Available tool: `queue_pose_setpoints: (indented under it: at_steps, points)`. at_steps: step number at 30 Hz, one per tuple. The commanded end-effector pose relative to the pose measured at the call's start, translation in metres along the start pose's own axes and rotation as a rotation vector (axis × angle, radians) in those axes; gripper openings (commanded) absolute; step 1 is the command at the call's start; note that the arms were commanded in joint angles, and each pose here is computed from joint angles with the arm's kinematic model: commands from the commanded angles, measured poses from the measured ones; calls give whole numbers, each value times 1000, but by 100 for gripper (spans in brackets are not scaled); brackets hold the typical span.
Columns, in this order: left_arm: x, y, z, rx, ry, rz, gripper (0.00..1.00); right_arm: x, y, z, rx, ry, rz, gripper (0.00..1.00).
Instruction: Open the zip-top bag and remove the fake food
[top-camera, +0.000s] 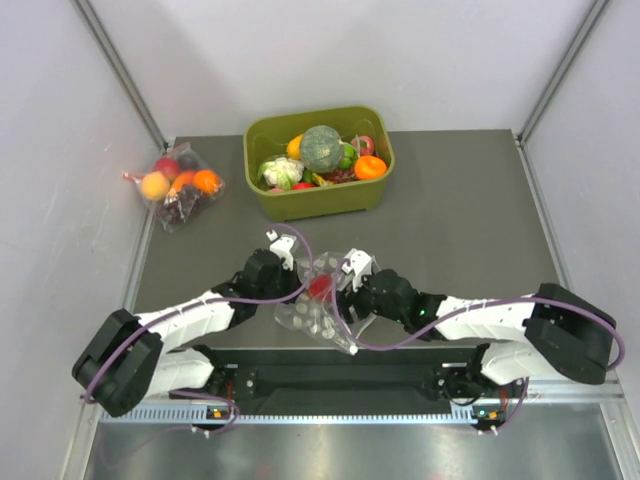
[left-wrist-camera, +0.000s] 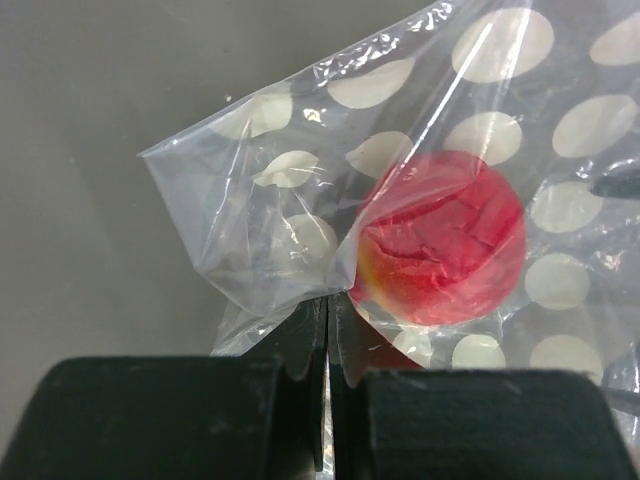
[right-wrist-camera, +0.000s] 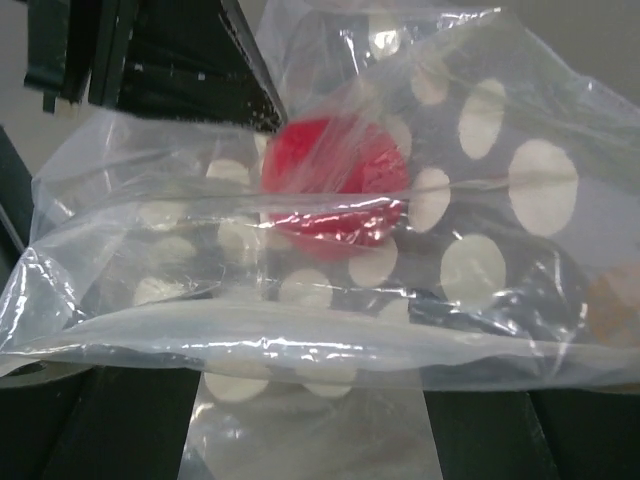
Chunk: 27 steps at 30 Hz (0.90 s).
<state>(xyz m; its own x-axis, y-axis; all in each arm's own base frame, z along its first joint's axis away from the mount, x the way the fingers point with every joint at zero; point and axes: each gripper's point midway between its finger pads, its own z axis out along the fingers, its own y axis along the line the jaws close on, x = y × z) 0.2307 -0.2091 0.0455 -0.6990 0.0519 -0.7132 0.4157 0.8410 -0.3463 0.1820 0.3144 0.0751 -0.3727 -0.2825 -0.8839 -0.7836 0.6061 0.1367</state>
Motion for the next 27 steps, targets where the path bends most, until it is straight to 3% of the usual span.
queue_pose_setpoints:
  at_steps: [1,16,27]
  points:
    - [-28,-21,2,96,-77,35,0,-36,11,11,-20,-137,12,79]
    - [-23,-34,4,172,-18,83,0,-50,8,48,-22,-195,-12,80]
    - [-20,-37,6,192,4,110,0,-23,1,70,-38,-120,-25,80]
